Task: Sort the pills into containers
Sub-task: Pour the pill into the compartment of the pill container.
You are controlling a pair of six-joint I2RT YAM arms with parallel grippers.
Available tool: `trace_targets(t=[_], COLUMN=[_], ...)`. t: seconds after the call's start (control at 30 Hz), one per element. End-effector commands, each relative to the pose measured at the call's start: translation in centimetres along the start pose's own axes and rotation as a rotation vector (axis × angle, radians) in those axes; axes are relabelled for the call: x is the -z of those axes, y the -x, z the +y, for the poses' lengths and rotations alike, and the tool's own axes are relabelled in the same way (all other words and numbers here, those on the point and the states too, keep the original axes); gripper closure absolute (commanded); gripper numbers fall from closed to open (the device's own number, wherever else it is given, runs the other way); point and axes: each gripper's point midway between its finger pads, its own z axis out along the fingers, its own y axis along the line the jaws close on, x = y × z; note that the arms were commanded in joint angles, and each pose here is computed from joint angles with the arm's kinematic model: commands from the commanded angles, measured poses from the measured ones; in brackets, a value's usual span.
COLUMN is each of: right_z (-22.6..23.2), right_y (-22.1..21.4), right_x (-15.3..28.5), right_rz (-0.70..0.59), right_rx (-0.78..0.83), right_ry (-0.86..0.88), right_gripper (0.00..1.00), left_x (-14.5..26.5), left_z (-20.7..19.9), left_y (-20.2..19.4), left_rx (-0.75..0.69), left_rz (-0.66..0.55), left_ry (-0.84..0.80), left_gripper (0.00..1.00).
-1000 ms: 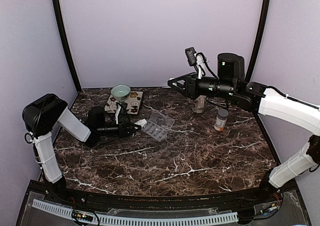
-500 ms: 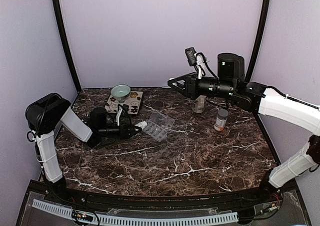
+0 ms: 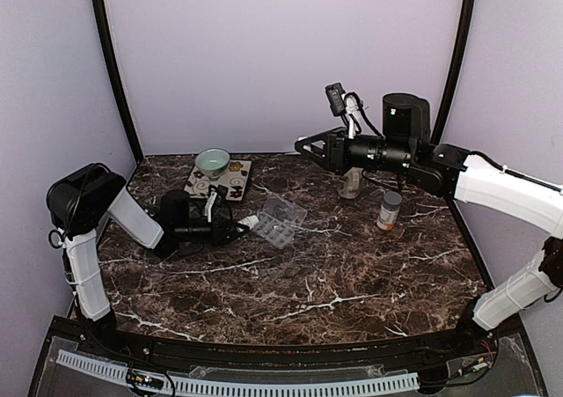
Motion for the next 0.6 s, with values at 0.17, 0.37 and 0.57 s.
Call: trace_targets(t=[0.17, 0.37, 0.57], right_z=[0.2, 0.3, 0.3], right_y=[1.2, 1.3, 1.3], right_x=[0.1, 0.1, 0.1], right_rz=[-0.041, -0.043, -0.044], right_rx=[0.017, 0.019, 0.021], right_ry=[0.012, 0.014, 0.015], right_gripper=[0.98, 0.98, 0.98], left_x=[-0.2, -0.4, -0.5], left_z=[1.1, 1.4, 1.6], left_y=[1.0, 0.9, 0.8], left_rx=[-0.026, -0.021, -0.021], left_rz=[-0.013, 0.000, 0.018], left_ry=[0.042, 0.056, 0.064], left_gripper=[1.00, 1.00, 1.00])
